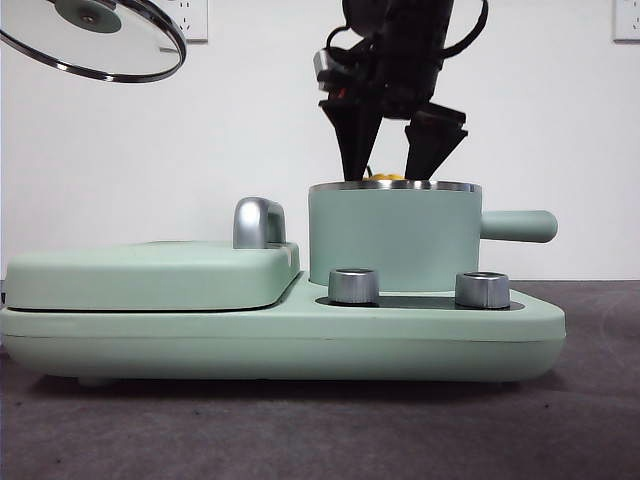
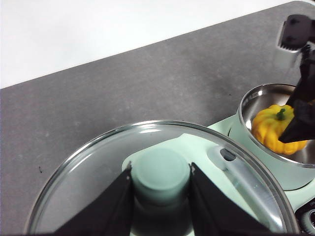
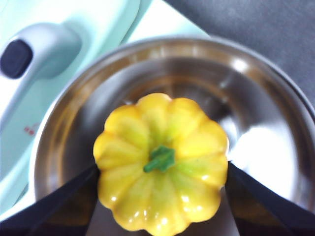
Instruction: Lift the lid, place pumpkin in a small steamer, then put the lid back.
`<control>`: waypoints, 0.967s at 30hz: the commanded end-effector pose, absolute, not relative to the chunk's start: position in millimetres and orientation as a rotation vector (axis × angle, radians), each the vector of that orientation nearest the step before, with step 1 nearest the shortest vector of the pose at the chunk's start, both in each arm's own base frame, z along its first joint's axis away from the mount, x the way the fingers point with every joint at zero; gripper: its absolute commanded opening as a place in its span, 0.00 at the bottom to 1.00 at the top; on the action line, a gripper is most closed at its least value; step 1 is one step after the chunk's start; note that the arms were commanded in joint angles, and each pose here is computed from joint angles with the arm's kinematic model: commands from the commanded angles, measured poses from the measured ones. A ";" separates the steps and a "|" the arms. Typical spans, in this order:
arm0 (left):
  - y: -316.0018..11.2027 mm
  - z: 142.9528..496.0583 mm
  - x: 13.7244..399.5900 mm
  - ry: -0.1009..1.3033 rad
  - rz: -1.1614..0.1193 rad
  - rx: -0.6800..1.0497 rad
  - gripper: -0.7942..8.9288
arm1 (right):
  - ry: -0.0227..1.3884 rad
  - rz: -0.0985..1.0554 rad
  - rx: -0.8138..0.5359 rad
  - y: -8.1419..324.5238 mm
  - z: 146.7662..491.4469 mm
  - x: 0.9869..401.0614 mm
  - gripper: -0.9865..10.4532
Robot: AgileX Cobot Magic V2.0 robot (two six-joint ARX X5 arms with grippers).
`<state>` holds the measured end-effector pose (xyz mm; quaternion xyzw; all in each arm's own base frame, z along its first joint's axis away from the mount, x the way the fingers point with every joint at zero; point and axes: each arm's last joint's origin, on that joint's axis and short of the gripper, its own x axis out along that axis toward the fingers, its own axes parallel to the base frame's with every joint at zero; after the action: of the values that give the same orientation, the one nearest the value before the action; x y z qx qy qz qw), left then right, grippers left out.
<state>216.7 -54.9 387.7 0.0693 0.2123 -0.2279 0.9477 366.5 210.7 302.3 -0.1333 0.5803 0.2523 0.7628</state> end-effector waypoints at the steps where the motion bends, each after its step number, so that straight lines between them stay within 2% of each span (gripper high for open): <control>1: -55.9 394.6 218.5 0.389 -0.471 0.150 0.09 | 1.237 0.565 -0.298 217.4 298.0 373.6 0.35; 14: -55.9 394.7 218.5 0.390 -0.471 0.150 0.09 | 1.298 0.559 -0.312 224.2 270.5 383.8 0.35; 17: -55.9 394.6 218.5 0.390 -0.471 0.150 0.09 | 1.291 0.561 -0.310 224.6 270.7 384.3 0.44; 19: -55.9 394.5 218.5 0.391 -0.472 0.150 0.09 | 1.287 0.563 -0.309 224.9 270.8 384.5 0.45; 26: -55.8 393.5 218.0 0.402 -0.472 0.150 0.09 | 1.271 0.568 -0.305 223.4 280.7 380.3 0.49; 29: -55.6 392.3 217.4 0.418 -0.473 0.150 0.09 | 1.207 0.574 -0.291 218.4 304.4 371.8 0.49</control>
<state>215.5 -54.7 385.4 0.0691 0.2253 -0.2281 0.9447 374.5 215.9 290.3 -0.1329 0.5788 0.2545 0.7633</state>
